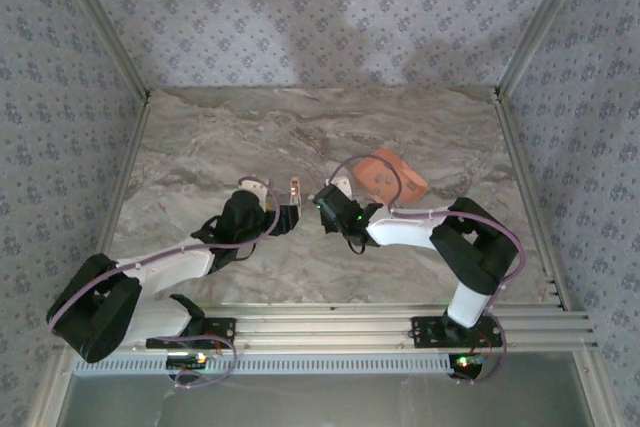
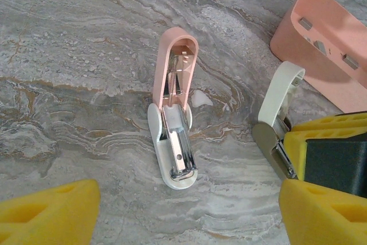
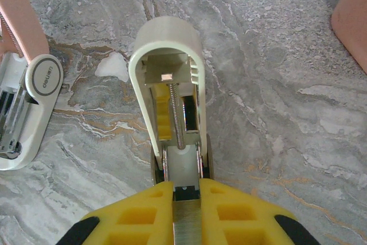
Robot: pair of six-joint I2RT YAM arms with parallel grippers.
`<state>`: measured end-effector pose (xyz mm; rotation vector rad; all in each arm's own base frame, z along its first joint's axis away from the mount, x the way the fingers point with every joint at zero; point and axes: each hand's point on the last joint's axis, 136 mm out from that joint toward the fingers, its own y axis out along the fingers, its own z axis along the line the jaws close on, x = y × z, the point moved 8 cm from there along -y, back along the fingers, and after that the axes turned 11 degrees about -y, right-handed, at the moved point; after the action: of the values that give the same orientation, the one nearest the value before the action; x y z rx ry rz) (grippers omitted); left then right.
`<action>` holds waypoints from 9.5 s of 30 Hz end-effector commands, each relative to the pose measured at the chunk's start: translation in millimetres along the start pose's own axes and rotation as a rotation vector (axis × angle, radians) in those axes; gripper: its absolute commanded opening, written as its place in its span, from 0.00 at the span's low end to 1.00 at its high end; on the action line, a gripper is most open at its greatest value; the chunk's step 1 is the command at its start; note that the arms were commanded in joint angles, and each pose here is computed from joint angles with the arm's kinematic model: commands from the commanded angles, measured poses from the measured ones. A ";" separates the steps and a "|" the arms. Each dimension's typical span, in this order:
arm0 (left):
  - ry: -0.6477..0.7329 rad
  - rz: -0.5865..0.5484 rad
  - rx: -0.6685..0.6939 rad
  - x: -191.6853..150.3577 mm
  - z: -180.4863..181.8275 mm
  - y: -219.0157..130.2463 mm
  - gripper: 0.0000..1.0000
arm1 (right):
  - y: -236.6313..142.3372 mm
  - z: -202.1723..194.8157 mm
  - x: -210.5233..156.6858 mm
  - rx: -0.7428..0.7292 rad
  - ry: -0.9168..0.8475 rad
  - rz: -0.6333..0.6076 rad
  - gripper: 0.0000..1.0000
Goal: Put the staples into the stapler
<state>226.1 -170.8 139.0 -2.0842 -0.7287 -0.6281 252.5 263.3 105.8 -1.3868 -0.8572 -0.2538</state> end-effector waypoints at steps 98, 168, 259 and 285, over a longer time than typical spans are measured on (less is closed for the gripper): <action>-0.016 0.029 -0.076 9.6 -16.2 14.9 0.80 | -33.5 -41.9 17.1 0.196 0.130 0.049 0.27; -0.197 0.077 0.068 88.8 -16.2 63.3 0.80 | 87.8 -180.5 58.0 0.006 0.357 0.585 0.21; -0.108 0.039 -0.095 41.1 -28.0 35.5 0.80 | -40.3 -59.6 -35.3 0.144 0.036 0.764 0.29; -0.108 0.039 -0.086 39.6 -23.9 34.6 0.80 | -11.0 -55.9 -51.2 0.080 0.043 0.775 0.21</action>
<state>276.7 -200.1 155.0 -2.2317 -0.7245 -0.5046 228.1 190.7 94.9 -1.4915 -0.2451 0.3664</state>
